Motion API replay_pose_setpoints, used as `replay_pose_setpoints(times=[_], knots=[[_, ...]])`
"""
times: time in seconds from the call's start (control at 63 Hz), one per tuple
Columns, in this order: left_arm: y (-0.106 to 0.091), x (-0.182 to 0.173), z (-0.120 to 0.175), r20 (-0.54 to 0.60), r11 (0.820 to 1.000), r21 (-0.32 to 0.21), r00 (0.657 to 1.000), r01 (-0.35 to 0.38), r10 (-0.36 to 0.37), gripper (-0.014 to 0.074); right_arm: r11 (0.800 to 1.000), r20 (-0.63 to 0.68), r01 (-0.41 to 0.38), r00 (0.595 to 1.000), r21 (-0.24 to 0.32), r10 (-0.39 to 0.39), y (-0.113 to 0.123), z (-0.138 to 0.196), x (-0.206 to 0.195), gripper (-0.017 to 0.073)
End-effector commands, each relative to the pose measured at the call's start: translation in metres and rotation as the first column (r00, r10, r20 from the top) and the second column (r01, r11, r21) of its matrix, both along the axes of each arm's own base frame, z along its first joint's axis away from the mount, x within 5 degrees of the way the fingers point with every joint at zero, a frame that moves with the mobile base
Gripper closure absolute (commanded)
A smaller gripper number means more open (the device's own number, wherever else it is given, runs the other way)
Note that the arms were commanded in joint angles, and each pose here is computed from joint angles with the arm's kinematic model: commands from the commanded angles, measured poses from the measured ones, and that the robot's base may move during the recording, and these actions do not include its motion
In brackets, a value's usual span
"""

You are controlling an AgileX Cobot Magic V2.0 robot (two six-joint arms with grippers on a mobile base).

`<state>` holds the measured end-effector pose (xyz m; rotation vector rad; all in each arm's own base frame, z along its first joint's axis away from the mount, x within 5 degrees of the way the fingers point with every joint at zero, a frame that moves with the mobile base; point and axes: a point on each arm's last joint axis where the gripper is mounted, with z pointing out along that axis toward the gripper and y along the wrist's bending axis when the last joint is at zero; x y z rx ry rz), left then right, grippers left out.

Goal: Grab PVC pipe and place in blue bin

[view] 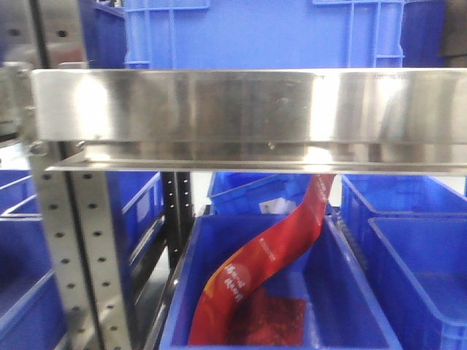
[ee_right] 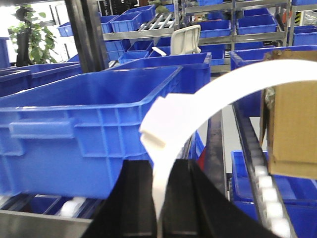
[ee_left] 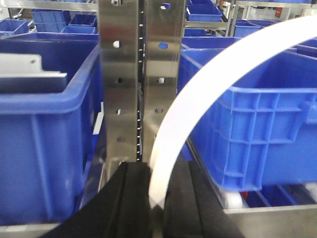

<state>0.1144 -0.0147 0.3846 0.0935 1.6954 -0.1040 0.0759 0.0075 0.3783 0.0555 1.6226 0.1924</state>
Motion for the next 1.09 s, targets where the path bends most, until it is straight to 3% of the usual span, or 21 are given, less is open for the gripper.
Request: replay_pose_setpoints(times=[0.0,1.079], knots=[[-0.0003,-0.0016,0.0037,0.035,1.000,-0.004,0.999,0.005,-0.005,0.0704,1.000,0.026,0.003,1.000,-0.005,-0.003,-0.0003,0.0020,-0.0007,0.0721],[-0.0003,-0.0016,0.0037,0.035,1.000,-0.004,0.999,0.005,-0.005,0.0704,1.000,0.026,0.003,1.000,-0.005,-0.003,-0.0003,0.0020,-0.0007,0.0721]])
